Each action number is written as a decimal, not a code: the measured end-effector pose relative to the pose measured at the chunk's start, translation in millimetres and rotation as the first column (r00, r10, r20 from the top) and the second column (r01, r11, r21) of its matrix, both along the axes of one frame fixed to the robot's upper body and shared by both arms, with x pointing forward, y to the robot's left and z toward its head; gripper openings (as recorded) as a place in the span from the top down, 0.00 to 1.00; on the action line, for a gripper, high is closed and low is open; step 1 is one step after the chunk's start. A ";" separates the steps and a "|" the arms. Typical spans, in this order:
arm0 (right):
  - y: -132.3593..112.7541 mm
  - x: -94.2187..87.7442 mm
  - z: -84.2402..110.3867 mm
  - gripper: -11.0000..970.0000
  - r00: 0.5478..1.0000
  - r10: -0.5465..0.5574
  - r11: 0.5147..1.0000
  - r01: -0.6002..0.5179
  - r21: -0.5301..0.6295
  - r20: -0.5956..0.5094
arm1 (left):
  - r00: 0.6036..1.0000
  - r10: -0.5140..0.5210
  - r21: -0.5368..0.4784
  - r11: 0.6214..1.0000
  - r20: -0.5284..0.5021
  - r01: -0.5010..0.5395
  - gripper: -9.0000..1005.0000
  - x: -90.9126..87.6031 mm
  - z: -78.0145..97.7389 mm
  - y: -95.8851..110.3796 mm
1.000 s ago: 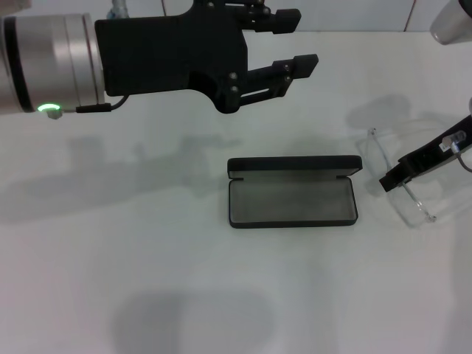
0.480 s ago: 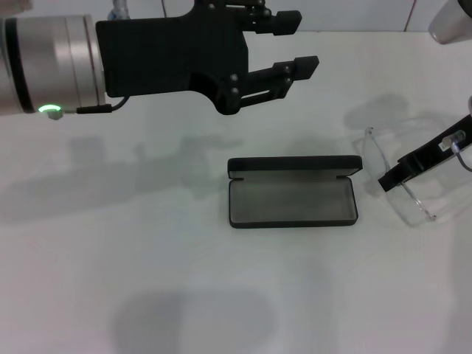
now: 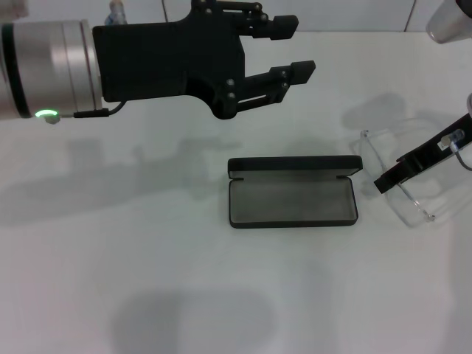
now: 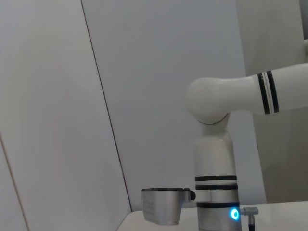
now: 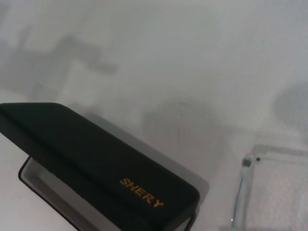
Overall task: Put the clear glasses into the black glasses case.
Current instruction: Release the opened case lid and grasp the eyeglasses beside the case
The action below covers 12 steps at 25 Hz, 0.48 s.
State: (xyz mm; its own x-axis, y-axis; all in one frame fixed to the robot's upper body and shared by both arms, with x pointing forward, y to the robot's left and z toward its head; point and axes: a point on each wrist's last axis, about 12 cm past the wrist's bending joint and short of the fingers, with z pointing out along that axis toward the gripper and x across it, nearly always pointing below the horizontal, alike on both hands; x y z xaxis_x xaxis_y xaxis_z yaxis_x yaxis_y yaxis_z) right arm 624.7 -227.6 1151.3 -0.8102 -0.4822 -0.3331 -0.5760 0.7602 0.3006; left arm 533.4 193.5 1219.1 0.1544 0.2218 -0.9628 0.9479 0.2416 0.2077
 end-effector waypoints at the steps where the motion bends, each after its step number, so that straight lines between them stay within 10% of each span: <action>1: -0.1 0.3 0.5 0.60 1.000 0.000 1.000 0.000 0.000 0.002 | 1.000 0.000 0.000 1.000 0.000 0.000 0.53 -0.1 0.0 0.0; 12: 2.2 1.7 6.3 0.60 1.000 0.008 1.000 -0.008 0.005 0.010 | 1.000 0.004 -0.003 1.000 -0.003 -0.004 0.53 -0.6 -0.7 1.4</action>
